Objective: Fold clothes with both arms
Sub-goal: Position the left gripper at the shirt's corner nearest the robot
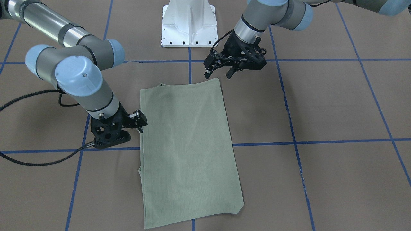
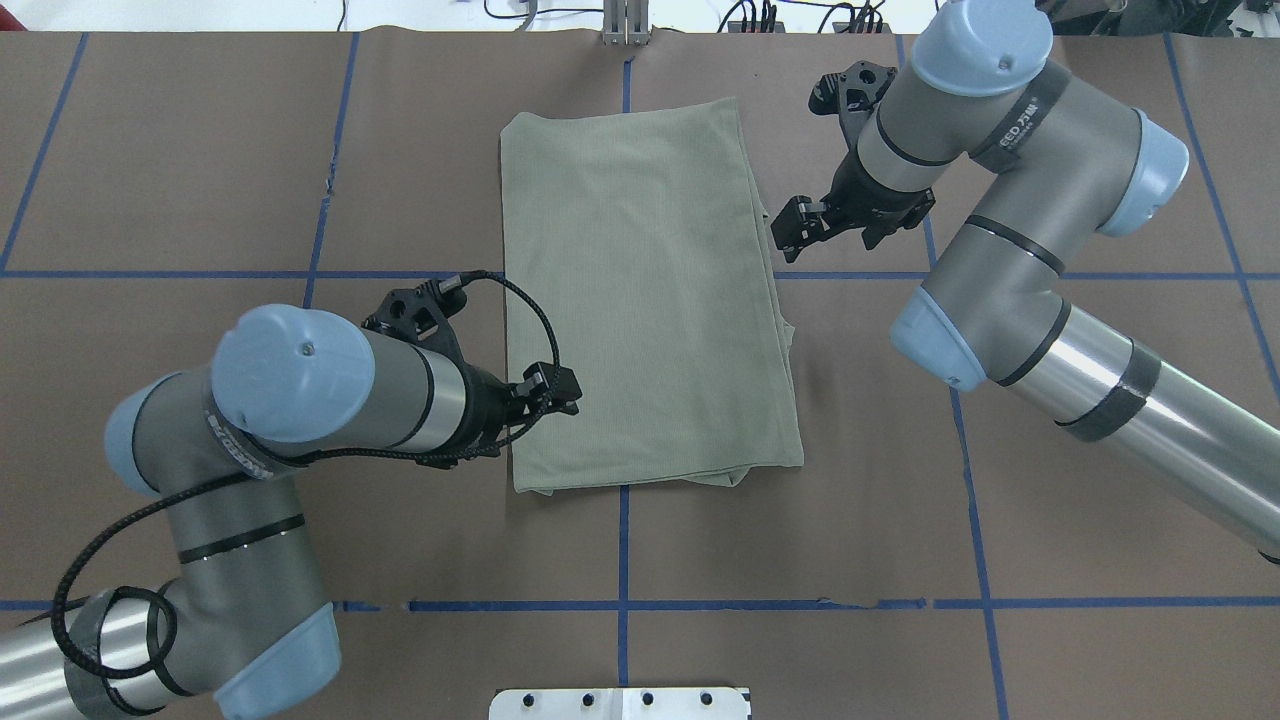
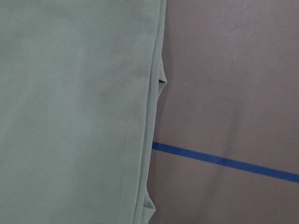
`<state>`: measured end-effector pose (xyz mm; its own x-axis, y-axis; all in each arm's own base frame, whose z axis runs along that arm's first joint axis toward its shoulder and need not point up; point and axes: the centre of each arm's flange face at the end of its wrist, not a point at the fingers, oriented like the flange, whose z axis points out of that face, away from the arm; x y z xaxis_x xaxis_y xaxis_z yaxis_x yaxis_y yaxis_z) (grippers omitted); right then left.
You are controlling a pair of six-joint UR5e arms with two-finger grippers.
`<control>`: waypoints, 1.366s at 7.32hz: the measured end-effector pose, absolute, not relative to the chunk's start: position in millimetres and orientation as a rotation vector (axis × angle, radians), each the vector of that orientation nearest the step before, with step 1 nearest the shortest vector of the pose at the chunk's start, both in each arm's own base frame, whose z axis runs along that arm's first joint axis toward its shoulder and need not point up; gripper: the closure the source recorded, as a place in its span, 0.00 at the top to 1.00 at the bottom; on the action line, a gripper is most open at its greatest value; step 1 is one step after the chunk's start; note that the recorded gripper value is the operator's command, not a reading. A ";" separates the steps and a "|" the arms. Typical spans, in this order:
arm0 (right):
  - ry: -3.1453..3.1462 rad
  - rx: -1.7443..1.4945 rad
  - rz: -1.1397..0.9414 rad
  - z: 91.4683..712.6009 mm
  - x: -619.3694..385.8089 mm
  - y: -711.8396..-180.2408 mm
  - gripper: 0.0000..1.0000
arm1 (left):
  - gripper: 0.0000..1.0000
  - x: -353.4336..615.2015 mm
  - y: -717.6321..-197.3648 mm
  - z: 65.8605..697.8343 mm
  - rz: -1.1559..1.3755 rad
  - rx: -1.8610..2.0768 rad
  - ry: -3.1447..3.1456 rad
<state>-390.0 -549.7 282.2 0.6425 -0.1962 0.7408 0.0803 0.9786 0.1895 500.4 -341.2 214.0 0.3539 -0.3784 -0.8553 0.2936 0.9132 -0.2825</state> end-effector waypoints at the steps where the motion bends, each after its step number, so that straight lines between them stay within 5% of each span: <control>1: -0.872 0.132 -0.140 280.4 -384.1 -542.0 1.00 | 0.98 516.7 -324.0 219.3 -0.476 -0.119 1.070; 7: -0.892 0.107 -0.095 277.0 -378.9 -533.5 1.00 | 0.90 567.1 -335.7 252.2 -0.643 -0.125 0.927; 10: -0.893 0.107 -0.093 276.1 -378.0 -533.2 1.00 | 0.73 581.0 -341.4 259.0 -0.658 -0.130 0.905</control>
